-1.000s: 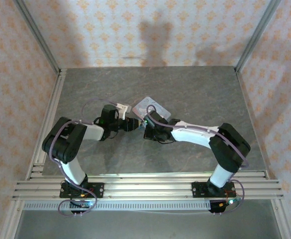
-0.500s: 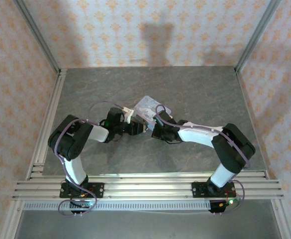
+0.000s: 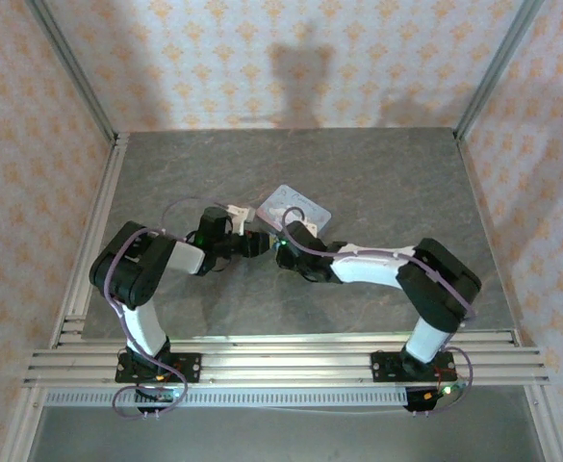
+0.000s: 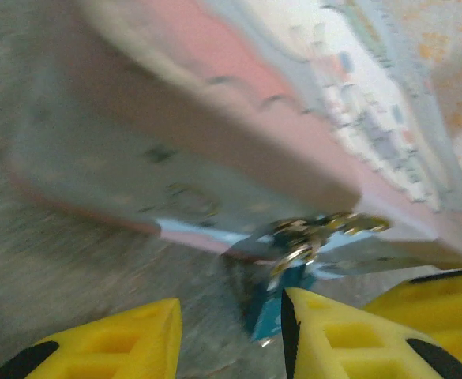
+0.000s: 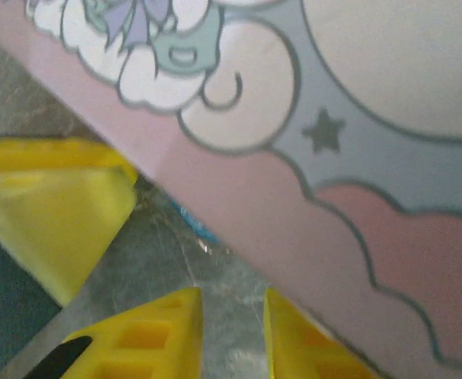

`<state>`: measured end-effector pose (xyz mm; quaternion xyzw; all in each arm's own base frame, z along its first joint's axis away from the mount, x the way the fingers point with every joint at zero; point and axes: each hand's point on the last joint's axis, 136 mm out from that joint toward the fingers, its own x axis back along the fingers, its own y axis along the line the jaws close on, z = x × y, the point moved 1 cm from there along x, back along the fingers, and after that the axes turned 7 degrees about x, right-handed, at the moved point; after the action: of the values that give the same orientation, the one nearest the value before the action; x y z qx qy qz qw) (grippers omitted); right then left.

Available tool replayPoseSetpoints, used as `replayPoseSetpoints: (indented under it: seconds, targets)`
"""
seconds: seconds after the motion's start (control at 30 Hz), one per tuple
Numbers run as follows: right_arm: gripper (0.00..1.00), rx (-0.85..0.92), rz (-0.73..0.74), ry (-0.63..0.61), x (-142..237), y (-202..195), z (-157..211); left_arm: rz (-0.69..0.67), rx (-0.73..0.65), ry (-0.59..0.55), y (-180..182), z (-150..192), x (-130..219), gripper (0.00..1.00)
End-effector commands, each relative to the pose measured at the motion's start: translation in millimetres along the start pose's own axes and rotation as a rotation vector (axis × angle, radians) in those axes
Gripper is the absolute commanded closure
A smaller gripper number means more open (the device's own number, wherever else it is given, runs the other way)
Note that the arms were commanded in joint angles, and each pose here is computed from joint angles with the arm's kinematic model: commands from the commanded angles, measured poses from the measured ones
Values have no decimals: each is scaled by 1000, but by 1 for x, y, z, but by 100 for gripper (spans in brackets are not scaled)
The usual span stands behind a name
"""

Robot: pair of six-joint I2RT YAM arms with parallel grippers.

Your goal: Unlock the padlock with the key

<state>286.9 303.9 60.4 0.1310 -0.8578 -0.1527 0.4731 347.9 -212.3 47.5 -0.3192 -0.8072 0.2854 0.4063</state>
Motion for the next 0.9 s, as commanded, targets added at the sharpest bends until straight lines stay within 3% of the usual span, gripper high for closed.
replayPoseSetpoints:
  seconds: [0.0, 0.17, 0.43, 0.87]
  targets:
    - [68, 30, 149, -106, 1, -4, -24, -70, 24, -66, 9, -9, 18, 62]
    - [62, 112, 324, -116, -2, -3, -27, -155, 49, -85, 21, -9, 35, 61]
    - [60, 185, 504, -100, -10, 3, -26, -269, 95, -107, 36, -7, 56, 61]
    - [61, 165, 541, -97, -29, 9, -27, -313, 76, -122, 37, -3, 77, 61]
